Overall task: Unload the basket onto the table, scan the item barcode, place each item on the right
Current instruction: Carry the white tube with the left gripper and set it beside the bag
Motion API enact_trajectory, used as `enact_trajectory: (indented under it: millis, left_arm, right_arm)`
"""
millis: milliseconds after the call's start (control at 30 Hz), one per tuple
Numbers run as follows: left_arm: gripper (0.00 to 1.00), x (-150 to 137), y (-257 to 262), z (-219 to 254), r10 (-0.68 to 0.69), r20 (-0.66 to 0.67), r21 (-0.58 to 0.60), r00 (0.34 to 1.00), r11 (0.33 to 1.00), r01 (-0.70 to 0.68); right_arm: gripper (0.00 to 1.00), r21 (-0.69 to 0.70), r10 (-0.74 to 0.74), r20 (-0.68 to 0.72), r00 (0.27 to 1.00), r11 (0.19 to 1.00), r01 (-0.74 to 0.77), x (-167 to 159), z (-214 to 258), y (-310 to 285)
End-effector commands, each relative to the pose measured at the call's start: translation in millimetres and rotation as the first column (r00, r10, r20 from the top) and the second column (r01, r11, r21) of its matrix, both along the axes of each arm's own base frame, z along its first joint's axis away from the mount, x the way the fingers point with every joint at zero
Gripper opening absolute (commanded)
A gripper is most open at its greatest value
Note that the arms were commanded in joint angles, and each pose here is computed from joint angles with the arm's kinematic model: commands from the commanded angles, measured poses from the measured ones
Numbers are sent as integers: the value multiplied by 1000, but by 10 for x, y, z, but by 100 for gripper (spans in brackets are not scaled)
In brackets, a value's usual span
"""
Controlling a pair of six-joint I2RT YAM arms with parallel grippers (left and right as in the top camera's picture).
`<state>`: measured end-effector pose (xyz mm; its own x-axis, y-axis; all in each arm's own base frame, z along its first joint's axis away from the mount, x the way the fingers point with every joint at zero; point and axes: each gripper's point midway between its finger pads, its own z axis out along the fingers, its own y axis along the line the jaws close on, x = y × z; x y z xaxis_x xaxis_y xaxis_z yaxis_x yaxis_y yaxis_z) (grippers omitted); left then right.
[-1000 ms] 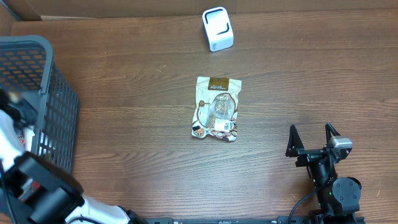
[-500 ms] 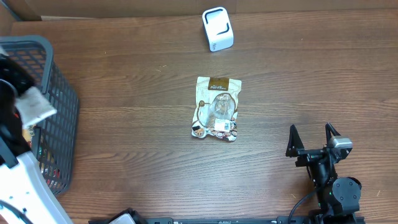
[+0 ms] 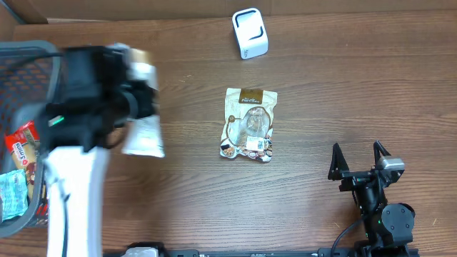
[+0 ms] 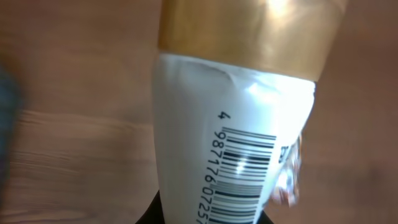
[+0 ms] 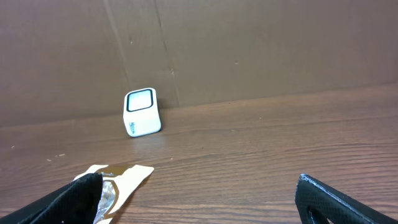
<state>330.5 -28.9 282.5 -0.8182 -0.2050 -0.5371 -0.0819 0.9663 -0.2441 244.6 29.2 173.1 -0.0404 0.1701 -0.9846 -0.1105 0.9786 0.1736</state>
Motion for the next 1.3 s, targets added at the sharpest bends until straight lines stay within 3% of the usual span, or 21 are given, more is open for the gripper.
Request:
enact_trajectory:
  millis: [0, 167, 333, 667, 1000, 1033, 1100, 1167, 1200, 1267]
  left_arm:
    - [4, -39, -402, -631, -81, -152, -53, 985, 996, 73]
    - [5, -142, -840, -1413, -185, -282, -154, 942, 977, 145]
    - [4, -186, -1037, -1920, -218, -339, -176, 915, 970, 166]
    - [4, 10, -1103, -2527, -214, -378, -151, 901, 974, 168]
    - [5, -62, -1040, -2987, -128, -497, -122, 858, 990, 77]
    - [10, -65, -1039, -2987, -128, -498, -122, 858, 990, 77]
    - [33, -62, -1040, -2975, -128, -498, -122, 858, 990, 77]
    - [71, -51, -1046, -2955, -129, -498, -124, 858, 989, 77]
    - [97, -43, -1047, -2938, -129, -499, -125, 857, 989, 77]
    - [100, -16, -1049, -2882, -131, -502, -123, 855, 989, 79]
  right_arm:
    - [100, -1, 9, 0, 1000, 1000, -9, -1, -29, 18]
    - [100, -1, 9, 0, 1000, 1000, -9, -1, -29, 18]
    - [100, -1, 8, 0, 1000, 1000, -8, -1, -29, 17]
    - [100, -1, 9, 0, 1000, 1000, -9, -1, -29, 18]
    - [100, -1, 9, 0, 1000, 1000, -9, -1, -29, 18]
    - [100, -1, 9, 0, 1000, 1000, -9, -1, -29, 18]
    - [100, -1, 9, 0, 1000, 1000, -9, -1, -29, 18]
    - [100, -1, 9, 0, 1000, 1000, -9, -1, -29, 18]
    - [100, -1, 9, 0, 1000, 1000, -9, -1, -29, 18]
    - [100, -1, 9, 0, 1000, 1000, -9, -1, -29, 18]
